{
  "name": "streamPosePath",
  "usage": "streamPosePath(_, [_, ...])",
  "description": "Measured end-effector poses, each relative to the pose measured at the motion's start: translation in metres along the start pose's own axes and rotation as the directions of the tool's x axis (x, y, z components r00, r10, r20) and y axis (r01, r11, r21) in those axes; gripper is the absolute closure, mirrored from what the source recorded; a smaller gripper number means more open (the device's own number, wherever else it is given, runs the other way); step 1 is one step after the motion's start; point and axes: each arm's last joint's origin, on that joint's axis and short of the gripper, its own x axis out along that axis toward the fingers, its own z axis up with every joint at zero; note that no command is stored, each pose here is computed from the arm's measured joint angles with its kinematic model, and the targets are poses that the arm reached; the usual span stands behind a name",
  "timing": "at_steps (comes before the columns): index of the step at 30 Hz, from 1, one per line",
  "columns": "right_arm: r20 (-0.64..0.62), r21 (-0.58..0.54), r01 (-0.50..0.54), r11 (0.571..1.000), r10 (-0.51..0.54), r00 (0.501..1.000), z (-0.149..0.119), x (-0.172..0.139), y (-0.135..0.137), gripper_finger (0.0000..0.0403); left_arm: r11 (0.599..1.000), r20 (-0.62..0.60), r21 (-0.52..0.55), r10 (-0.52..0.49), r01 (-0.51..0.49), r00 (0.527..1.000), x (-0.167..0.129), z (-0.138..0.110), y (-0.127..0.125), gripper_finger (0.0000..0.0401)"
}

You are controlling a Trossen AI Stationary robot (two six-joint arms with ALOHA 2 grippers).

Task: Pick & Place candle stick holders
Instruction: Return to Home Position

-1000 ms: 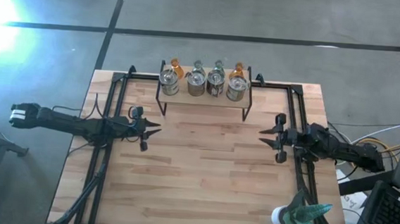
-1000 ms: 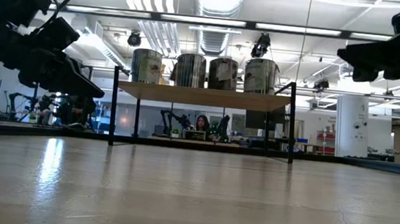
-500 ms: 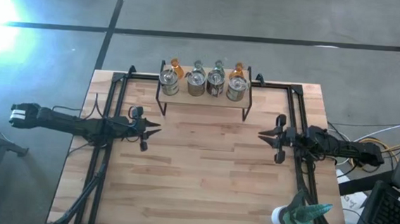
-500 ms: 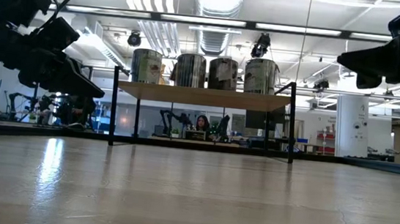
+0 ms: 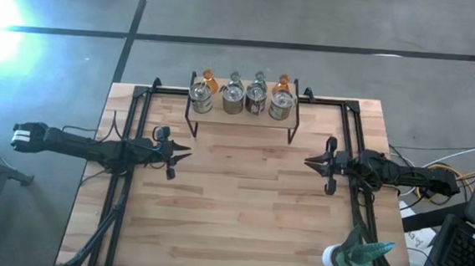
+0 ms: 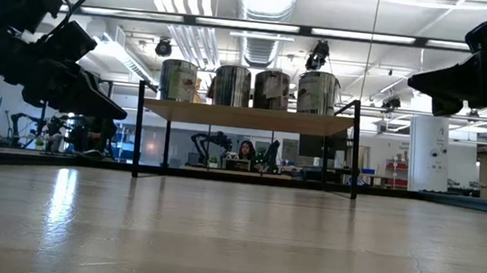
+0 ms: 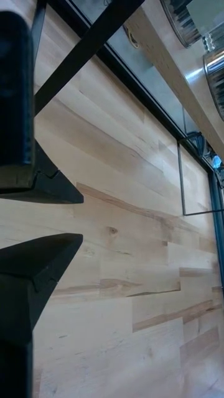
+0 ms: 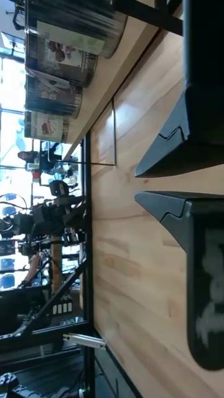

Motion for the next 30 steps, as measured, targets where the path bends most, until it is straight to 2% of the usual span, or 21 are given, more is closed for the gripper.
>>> streamPosePath(8, [0.002,0.000,-0.001,1.000,0.001,1.000,0.000,0.000,0.000,0.0364,1.000,-0.008,0.002,-0.001,0.001,1.000,-0.001,-0.001,0.000,0.0309])
streamPosePath(17, [0.001,0.001,-0.001,1.000,0.001,1.000,0.000,0.000,0.000,0.0364,0.998,0.113,-0.059,0.012,-0.005,0.994,-0.021,0.008,0.007,0.0309])
streamPosePath(21, [0.001,0.000,-0.001,1.000,0.001,1.000,0.000,0.000,0.000,0.0364,0.993,0.173,-0.107,-0.037,0.056,0.984,-0.029,0.010,0.008,0.0309])
streamPosePath(27, [0.001,0.001,-0.001,1.000,0.001,1.000,0.000,0.000,0.000,0.0364,0.976,0.289,-0.034,-0.196,0.214,0.937,-0.039,0.015,0.006,0.0309])
streamPosePath(30, [0.001,0.000,-0.001,1.000,0.001,1.000,0.000,0.000,0.000,0.0364,0.972,0.319,-0.029,-0.211,0.232,0.924,-0.042,0.017,0.006,0.0309])
